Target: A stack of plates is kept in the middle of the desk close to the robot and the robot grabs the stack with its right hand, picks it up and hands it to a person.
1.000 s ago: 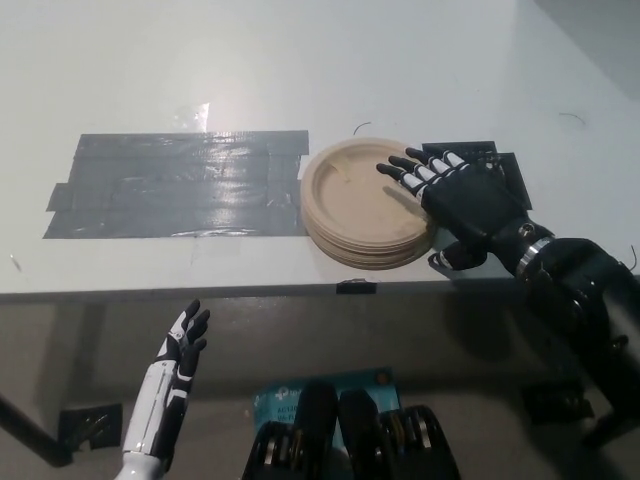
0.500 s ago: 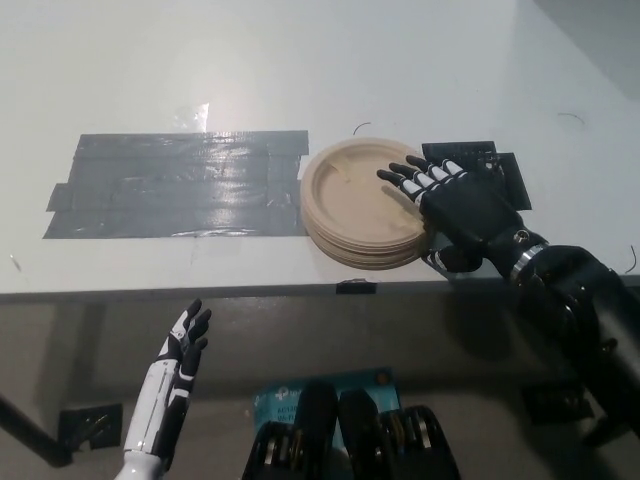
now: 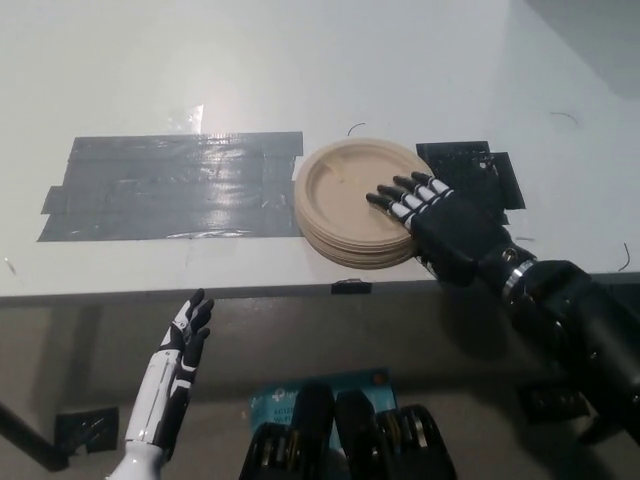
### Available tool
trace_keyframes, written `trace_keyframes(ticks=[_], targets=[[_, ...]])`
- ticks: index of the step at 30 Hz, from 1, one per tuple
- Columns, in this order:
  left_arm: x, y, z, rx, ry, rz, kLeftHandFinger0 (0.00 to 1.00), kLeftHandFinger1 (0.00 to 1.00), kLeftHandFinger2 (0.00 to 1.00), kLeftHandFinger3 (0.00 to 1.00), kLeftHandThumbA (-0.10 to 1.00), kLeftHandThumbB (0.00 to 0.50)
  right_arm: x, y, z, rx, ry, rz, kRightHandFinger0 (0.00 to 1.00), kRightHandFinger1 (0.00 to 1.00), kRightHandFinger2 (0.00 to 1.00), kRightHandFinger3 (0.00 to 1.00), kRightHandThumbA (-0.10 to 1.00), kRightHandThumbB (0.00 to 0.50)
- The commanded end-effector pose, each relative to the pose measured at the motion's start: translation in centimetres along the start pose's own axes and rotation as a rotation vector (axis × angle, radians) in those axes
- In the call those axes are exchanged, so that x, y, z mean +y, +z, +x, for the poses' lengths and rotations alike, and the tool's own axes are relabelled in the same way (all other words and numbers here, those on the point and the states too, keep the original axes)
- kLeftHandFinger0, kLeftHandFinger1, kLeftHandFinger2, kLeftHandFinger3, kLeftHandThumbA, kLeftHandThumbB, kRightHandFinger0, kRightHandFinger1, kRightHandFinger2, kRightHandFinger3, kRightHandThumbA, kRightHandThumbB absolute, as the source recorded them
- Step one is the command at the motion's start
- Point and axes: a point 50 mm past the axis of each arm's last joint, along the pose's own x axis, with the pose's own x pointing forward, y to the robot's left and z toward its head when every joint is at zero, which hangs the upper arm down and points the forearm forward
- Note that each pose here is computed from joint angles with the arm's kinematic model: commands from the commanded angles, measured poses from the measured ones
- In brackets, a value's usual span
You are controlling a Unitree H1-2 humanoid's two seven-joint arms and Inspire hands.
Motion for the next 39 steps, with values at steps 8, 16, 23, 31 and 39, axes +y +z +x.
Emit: trace_keyframes(ticks=[8, 16, 23, 31, 39], targets=[[0.1, 2.0, 1.0, -0.082, -0.011, 0.002, 1.0, 1.0, 1.0, 1.0, 1.0, 0.0, 2.0, 0.8, 1.7, -0.271, -0.253, -0.464, 0.0, 0.0, 0.1, 0.35, -0.1, 0.354], [0.3, 1.9, 1.1, -0.075, -0.014, 0.008, 1.0, 1.0, 1.0, 1.0, 1.0, 0.0, 1.7, -0.3, 0.9, -0.298, -0.361, -0.469, 0.0, 0.0, 0.0, 0.32, -0.1, 0.34], [0.3, 1.7, 0.8, -0.074, -0.001, 0.01, 1.0, 1.0, 1.0, 1.0, 1.0, 0.0, -2.0, -2.5, 0.5, -0.257, -0.495, -0.43, 0.0, 0.0, 0.2, 0.33, -0.1, 0.375], [-0.1, 1.4, -0.2, -0.056, -0.003, -0.021, 1.0, 1.0, 1.0, 1.0, 1.0, 0.0, -8.7, -2.7, -0.8, -0.261, -0.701, -0.436, 0.0, 0.0, 0.01, 0.06, -0.1, 0.358], [0.3, 1.3, -0.3, -0.053, 0.004, 0.003, 1.0, 1.0, 1.0, 1.0, 1.0, 0.0, -12.1, -0.8, -2.2, -0.297, -0.788, -0.406, 0.0, 0.0, 0.0, 0.0, -0.1, 0.344]])
